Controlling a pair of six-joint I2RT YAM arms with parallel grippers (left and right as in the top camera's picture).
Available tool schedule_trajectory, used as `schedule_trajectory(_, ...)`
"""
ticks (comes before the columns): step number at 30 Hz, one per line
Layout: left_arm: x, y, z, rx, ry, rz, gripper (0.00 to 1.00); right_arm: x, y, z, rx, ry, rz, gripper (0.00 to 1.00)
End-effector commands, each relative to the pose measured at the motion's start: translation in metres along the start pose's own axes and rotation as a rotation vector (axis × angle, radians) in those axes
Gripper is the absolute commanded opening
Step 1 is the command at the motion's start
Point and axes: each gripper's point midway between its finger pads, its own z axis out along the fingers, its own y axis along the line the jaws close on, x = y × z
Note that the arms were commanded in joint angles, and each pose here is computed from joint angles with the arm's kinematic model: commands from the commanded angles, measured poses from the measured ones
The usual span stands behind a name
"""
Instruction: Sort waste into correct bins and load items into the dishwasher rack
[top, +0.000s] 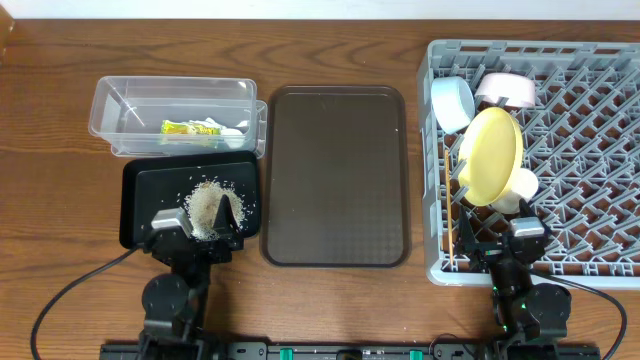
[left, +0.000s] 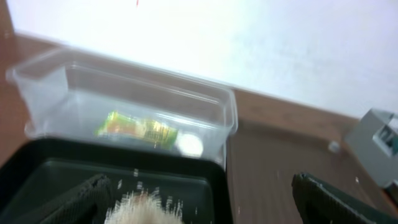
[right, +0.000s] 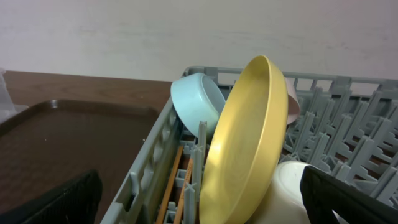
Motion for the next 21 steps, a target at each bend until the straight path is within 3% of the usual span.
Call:
schedule_trajectory(1,-0.002,0.0,0.0,0.014,-0.069,0.086,0.95,0.001,-0.004,0.0,0.019,0.0,-0.01,0.99)
schedule_trajectory(6,0.003,0.005,0.003,0.008,-0.112,0.125,0.95,0.001,-0.004,0.0,0.019,0.0,-0.01,0.99)
schedule_trajectory(14,0.042,0.012,0.006,0.0,0.027,0.155,0.95,0.001,-0.004,0.0,0.019,0.0,-0.01,0.99)
schedule_trajectory(21,0.041,0.012,0.006,0.0,0.025,0.157,0.95,0.001,-0.004,0.0,0.019,0.0,-0.01,0.99)
